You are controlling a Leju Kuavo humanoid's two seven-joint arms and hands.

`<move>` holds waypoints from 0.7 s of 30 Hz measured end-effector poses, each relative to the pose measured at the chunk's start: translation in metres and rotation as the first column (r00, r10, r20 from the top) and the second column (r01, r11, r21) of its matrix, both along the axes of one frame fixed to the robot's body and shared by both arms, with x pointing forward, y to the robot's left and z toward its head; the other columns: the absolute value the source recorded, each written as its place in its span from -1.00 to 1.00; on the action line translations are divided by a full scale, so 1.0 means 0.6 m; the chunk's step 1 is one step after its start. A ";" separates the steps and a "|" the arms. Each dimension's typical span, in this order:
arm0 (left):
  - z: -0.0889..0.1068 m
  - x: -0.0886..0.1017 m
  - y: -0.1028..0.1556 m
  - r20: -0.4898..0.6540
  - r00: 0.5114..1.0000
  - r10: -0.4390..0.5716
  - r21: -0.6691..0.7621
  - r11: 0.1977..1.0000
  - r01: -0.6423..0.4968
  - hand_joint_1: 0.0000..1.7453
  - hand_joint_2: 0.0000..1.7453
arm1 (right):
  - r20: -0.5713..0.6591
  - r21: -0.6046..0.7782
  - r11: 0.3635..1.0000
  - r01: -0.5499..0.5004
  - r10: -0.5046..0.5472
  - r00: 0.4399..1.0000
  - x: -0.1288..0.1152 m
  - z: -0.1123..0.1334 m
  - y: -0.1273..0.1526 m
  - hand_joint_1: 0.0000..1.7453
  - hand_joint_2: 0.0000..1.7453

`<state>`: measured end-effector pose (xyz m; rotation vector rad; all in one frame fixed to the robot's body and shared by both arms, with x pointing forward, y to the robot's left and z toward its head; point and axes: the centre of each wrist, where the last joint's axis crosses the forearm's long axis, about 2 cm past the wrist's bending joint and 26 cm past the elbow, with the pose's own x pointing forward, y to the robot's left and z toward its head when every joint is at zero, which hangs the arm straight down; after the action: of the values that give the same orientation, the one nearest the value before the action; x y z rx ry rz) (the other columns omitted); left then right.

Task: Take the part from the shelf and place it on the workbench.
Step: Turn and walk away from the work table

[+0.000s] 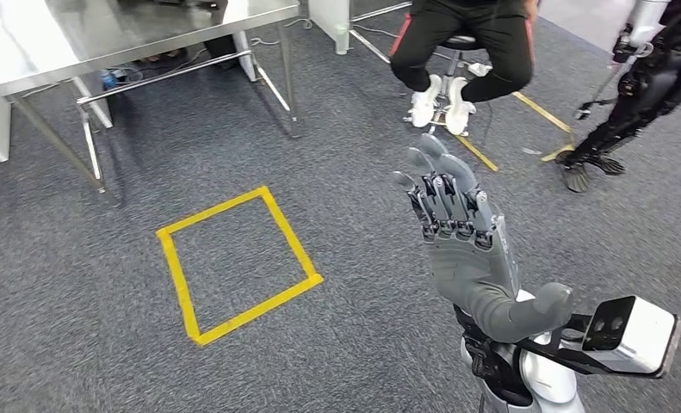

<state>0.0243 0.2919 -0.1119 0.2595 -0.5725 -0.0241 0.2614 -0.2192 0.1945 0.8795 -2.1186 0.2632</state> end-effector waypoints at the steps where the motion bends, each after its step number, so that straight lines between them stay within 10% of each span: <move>1: 0.000 -0.002 0.000 -0.002 1.000 0.000 0.000 1.000 0.000 -1.00 -1.00 | -0.001 0.000 1.000 0.000 0.000 1.000 0.000 -0.001 0.000 -1.00 -1.00; 21: -0.001 -0.004 0.001 -0.009 1.000 0.009 -0.004 1.000 -0.010 -1.00 -1.00 | 0.009 0.000 1.000 -0.010 0.010 1.000 0.005 0.005 0.003 -1.00 -1.00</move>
<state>0.0220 0.2925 -0.1123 0.2579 -0.5627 -0.0149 0.2645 -0.2175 0.1975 0.8911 -2.1223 0.2729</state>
